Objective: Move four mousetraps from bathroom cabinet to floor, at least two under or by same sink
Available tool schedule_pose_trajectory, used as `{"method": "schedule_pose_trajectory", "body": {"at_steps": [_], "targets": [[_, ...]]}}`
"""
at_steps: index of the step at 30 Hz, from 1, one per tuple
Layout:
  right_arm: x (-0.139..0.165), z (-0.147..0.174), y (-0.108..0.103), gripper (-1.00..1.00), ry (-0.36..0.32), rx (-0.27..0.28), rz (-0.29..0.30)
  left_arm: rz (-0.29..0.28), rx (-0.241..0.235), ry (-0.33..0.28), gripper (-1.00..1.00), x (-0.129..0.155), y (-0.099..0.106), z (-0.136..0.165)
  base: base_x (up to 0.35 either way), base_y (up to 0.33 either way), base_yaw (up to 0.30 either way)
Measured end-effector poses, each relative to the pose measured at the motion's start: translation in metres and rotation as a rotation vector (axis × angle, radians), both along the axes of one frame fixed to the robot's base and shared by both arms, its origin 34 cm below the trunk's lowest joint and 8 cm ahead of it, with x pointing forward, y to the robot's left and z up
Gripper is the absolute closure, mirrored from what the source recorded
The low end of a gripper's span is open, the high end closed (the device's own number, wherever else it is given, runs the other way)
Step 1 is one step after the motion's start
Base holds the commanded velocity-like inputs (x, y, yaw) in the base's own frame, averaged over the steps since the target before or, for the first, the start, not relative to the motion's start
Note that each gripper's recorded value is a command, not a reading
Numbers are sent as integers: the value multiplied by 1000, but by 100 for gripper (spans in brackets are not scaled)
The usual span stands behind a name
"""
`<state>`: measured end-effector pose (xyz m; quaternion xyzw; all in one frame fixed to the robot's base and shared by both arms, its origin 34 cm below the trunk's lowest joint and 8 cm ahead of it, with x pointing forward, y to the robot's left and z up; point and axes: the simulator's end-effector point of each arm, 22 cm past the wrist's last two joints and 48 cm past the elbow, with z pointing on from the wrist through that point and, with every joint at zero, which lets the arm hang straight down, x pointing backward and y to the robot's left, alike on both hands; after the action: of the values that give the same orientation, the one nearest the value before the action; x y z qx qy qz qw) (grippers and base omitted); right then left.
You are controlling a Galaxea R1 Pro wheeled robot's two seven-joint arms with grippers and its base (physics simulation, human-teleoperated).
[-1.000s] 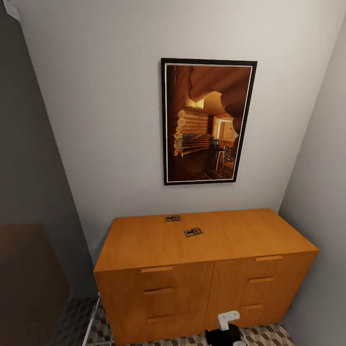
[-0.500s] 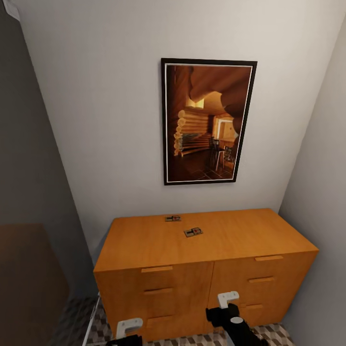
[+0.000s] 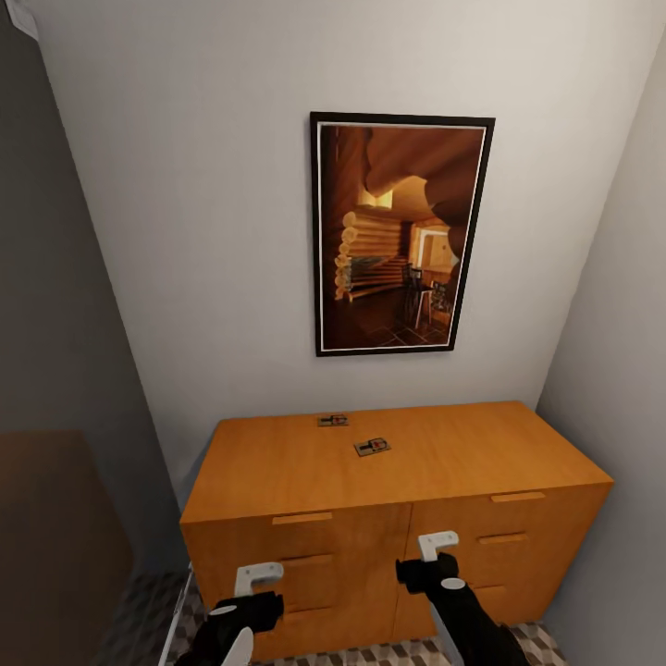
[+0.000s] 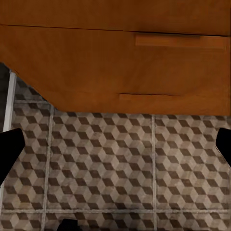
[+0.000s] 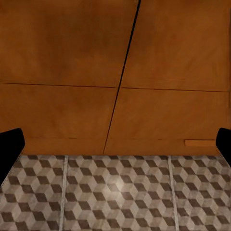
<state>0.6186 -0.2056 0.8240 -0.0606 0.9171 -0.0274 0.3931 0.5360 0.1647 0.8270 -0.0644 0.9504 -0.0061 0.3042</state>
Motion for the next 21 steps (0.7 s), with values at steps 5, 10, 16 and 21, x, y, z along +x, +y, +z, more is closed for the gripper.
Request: {"method": "schedule_pose_trajectory", "body": {"at_steps": [5, 10, 16, 21], "targets": [[16, 24, 2, -100, -35, 3, -8, -3, 1, -30, -100, 14, -1, 29, 0, 0, 0], [36, 61, -1, -100, -67, 11, -23, -1, -6, -72, -100, 30, 3, 69, 0, 0, 0], [47, 92, 9, -100, -77, 67, 3, 6, -16, -90, -100, 38, 13, 99, 0, 0, 0], [51, 112, 15, -100, -77, 97, 22, 4, -20, -90, -100, 39, 20, 117, 0, 0, 0]]}}
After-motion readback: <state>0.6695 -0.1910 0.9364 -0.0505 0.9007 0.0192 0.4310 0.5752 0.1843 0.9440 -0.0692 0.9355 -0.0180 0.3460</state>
